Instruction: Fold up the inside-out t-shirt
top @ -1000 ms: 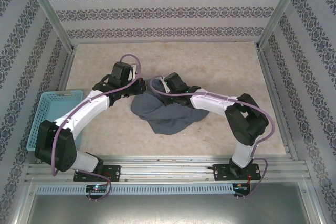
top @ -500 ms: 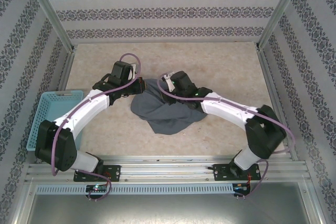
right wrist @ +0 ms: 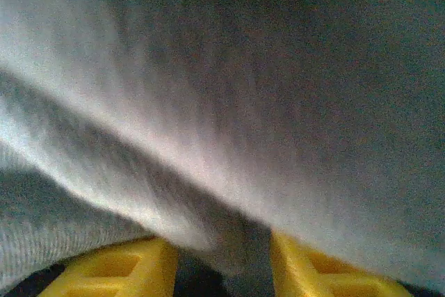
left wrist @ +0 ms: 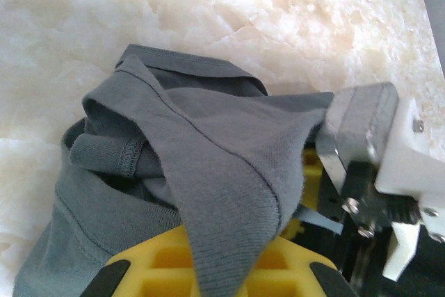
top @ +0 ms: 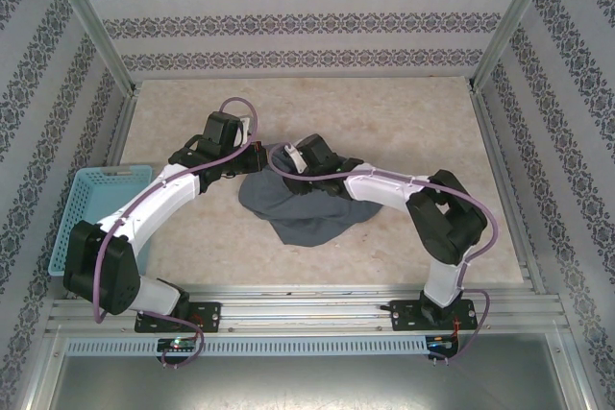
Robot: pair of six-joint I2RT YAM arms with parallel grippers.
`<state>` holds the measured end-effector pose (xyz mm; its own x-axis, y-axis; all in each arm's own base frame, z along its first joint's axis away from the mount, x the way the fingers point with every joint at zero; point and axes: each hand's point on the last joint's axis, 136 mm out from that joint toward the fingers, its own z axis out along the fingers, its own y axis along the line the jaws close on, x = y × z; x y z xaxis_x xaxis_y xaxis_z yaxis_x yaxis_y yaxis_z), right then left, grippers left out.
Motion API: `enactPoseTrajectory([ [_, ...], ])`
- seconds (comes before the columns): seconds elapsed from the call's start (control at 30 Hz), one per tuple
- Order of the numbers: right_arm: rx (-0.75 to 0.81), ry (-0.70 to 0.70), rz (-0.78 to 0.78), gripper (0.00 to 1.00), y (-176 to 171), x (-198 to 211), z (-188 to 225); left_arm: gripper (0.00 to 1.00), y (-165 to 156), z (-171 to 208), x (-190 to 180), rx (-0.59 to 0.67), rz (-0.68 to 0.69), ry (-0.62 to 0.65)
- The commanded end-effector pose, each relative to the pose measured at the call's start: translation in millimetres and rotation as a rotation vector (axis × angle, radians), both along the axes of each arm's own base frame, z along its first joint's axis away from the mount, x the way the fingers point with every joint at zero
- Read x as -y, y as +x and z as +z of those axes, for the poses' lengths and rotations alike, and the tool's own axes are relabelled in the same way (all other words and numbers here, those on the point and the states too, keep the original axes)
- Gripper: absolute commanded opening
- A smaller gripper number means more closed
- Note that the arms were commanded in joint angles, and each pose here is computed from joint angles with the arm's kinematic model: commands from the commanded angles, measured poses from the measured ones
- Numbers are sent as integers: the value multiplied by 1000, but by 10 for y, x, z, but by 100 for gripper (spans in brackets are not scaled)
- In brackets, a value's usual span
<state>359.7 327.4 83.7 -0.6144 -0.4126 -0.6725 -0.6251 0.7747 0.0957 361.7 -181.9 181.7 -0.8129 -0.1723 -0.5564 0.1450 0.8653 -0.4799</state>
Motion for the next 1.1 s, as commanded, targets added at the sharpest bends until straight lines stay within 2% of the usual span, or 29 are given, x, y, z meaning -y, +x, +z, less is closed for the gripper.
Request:
enactPoseTrajectory([
  [0.0, 73, -28, -40, 27, 199, 16, 59, 0, -8, 84, -48, 27, 5, -7],
  [0.07, 73, -17, -35, 17, 188, 39, 120, 0, 6, 48, -106, 22, 27, 25],
  [0.17, 82, 2, -1, 7, 22, 12, 340, 0, 42, -9, -191, 8, 56, 83],
  [0.33, 89, 62, 48, 0, -355, -35, 891, 0, 155, -71, -322, 5, 100, 179],
  [0.57, 39, 174, 15, 0, -629, 81, 1391, 0, 225, -24, -357, 24, 120, 205],
  [0.63, 21, 195, -13, 0, -625, 91, 1449, 9, 158, 6, -285, 23, 98, 175],
  [0.7, -9, 205, -62, 0, -575, 85, 1462, 29, 8, 69, -178, 53, 75, 108],
  [0.8, -56, 231, -96, 0, -537, 12, 1469, 50, -262, 140, -97, 105, 69, 20],
  [0.97, -97, 273, -123, 0, -469, -118, 1518, 61, -614, 131, 293, 149, -52, -83],
  [1.07, -109, 273, -153, 0, -428, -145, 1522, 64, -680, 128, 549, 186, -103, -152],
])
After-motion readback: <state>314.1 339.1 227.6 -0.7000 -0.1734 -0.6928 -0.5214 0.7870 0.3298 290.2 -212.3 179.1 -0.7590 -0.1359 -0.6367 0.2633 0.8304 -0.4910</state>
